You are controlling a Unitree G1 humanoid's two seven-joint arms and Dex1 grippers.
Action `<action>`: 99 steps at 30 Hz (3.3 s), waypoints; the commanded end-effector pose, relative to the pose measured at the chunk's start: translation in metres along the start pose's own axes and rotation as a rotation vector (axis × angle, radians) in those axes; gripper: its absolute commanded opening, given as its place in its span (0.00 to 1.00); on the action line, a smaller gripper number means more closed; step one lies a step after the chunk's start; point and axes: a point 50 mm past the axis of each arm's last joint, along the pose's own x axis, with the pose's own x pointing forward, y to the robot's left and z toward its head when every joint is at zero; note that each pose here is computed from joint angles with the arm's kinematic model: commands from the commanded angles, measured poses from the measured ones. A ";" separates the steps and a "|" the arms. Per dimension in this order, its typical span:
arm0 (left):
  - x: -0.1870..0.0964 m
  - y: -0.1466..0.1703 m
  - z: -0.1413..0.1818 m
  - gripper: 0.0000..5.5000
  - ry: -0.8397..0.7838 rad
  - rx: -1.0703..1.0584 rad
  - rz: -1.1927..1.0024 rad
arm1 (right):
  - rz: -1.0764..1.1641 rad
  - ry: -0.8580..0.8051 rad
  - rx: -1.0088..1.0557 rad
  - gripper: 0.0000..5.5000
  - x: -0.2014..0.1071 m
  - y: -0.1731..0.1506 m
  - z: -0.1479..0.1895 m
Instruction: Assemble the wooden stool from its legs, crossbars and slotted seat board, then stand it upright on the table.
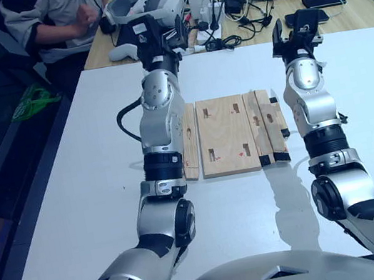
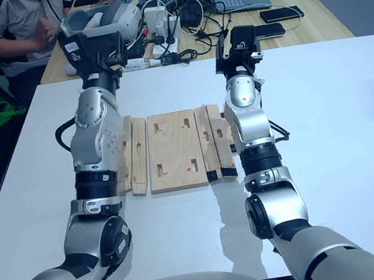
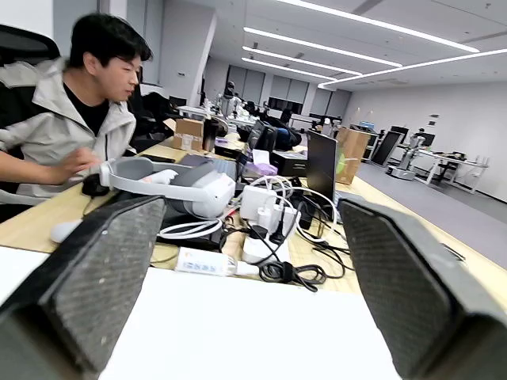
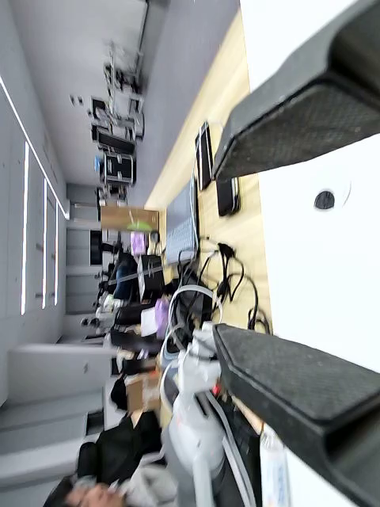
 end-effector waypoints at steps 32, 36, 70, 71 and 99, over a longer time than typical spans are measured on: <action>-0.085 0.076 -0.035 0.74 0.410 0.252 -0.012 | 0.301 0.001 0.014 0.61 -0.101 -0.087 -0.032; -0.096 0.084 -0.040 0.74 0.563 0.302 -0.011 | 0.284 0.042 0.037 0.61 -0.115 -0.096 -0.039; -0.127 0.098 -0.082 0.74 0.875 0.517 -0.006 | 0.283 0.039 0.099 0.61 -0.102 -0.110 -0.030; -0.129 0.099 -0.083 0.74 0.884 0.498 -0.001 | 0.283 0.038 0.100 0.61 -0.102 -0.109 -0.030; -0.126 0.088 -0.073 0.74 0.936 0.311 -0.043 | 0.239 0.043 0.117 0.61 -0.103 -0.112 -0.034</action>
